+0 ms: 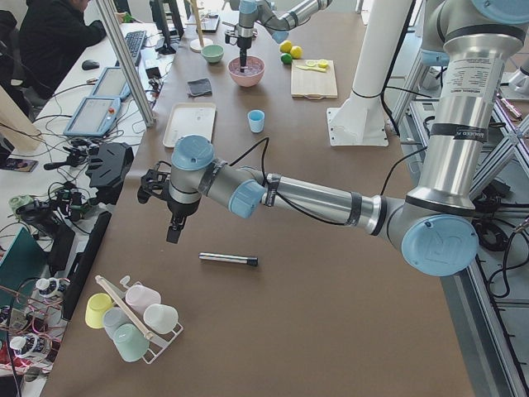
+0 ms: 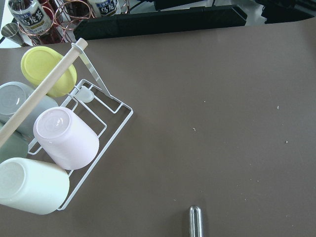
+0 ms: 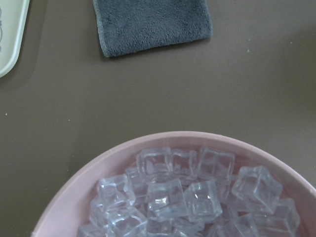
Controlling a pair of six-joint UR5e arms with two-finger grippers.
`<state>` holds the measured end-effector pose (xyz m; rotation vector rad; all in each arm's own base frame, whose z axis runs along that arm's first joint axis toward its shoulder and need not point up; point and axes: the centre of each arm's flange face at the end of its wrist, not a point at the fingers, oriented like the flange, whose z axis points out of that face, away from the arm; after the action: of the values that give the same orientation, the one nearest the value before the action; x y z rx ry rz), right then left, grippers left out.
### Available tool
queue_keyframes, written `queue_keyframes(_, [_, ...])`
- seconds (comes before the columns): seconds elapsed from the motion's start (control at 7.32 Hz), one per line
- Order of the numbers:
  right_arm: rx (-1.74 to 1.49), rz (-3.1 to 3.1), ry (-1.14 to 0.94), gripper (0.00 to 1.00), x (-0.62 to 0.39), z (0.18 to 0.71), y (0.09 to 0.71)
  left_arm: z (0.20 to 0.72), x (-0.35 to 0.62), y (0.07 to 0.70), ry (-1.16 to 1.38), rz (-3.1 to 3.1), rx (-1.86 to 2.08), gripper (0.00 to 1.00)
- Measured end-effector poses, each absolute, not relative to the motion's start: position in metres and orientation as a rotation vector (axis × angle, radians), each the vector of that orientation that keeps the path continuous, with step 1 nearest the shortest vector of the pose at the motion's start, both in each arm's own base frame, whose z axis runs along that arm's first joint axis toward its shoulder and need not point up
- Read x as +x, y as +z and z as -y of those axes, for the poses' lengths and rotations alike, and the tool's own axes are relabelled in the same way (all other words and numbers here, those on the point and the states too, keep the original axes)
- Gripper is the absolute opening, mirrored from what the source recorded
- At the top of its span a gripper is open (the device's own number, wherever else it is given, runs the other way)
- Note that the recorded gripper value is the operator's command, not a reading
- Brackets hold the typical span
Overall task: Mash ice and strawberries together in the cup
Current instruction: 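Move the right gripper down into the pink bowl of ice cubes, then close the right gripper on ice cubes in the pink bowl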
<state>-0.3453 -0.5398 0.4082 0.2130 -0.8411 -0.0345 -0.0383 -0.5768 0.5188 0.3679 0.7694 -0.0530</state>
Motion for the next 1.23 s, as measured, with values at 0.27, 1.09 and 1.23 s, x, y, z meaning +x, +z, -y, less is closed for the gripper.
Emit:
queue_keyframes(0.27, [0.207,0.831,-0.046,0.95,-0.351,0.5376,0.4142,0.5786,-0.0382,0.521,-0.059,-0.77,0.362,0.97])
queue_keyframes(1.09, [0.201,0.829,-0.042,0.94,-0.3519,0.5341,0.4168,0.5851,-0.0378,0.5196,-0.063,-0.771,0.359,0.97])
queue_keyframes(1.23, [0.2,0.829,-0.046,0.94,-0.3538,0.5328,0.4169,0.5857,-0.0377,0.5188,-0.063,-0.772,0.36,0.97])
